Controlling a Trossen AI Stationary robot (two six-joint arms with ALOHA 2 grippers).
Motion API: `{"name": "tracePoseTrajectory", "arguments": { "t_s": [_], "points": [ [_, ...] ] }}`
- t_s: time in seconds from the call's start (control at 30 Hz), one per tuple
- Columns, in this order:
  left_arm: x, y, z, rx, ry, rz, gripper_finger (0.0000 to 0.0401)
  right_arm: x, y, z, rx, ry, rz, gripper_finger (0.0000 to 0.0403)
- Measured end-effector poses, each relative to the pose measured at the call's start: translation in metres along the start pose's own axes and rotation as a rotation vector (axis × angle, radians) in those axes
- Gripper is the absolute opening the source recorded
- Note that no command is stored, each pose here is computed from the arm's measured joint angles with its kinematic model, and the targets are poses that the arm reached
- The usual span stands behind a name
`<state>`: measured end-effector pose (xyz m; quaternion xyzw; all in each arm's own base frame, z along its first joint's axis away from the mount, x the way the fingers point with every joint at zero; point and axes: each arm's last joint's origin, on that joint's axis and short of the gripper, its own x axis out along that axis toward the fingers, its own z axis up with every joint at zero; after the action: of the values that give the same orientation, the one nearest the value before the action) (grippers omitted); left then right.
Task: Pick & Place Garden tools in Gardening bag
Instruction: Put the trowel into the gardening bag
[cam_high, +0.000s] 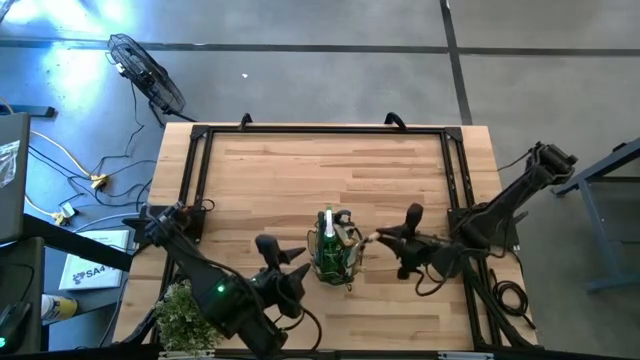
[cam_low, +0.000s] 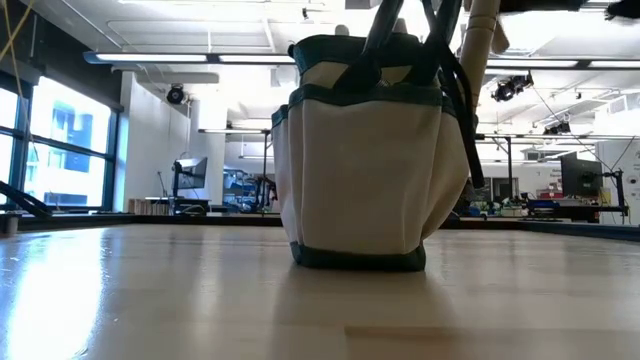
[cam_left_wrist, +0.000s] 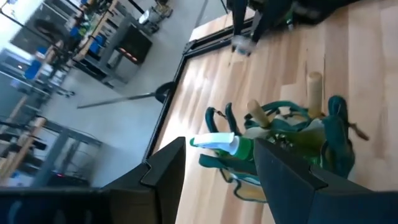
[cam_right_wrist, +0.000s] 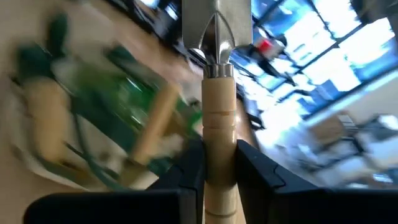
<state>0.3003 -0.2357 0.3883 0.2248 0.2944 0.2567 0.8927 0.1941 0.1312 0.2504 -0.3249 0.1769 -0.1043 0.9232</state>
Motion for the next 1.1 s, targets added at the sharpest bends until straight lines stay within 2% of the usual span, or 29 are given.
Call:
{"name": "tracePoseTrajectory", "arguments": {
  "t_s": [0.13, 0.33, 0.53, 0.77, 0.93, 1.1],
  "points": [
    [-0.002, 0.004, 0.004, -0.052, 0.007, -0.029, 0.0182, 0.004, 0.005, -0.004, -0.174, 0.071, -0.117, 0.0052],
    [0.005, 0.01, 0.008, -0.14, 0.048, -0.088, 0.0182, 0.012, 0.013, 0.004, -0.567, 0.255, -0.355, 0.0052],
    [0.014, 0.019, 0.011, -0.188, 0.133, -0.195, 0.0182, 0.034, 0.024, 0.005, -0.754, 0.309, -0.293, 0.0052],
    [0.011, 0.033, 0.015, -0.252, 0.179, -0.31, 0.0182, 0.05, 0.025, 0.012, -0.84, 0.331, -0.256, 0.0052],
    [0.005, 0.041, 0.019, -0.301, 0.162, -0.361, 0.0182, 0.054, 0.013, 0.042, -0.877, 0.212, -0.227, 0.0052],
    [0.0, 0.039, 0.019, -0.318, 0.159, -0.401, 0.0182, 0.057, -0.011, 0.076, -0.886, 0.046, -0.3, 0.0052]
  ]
}}
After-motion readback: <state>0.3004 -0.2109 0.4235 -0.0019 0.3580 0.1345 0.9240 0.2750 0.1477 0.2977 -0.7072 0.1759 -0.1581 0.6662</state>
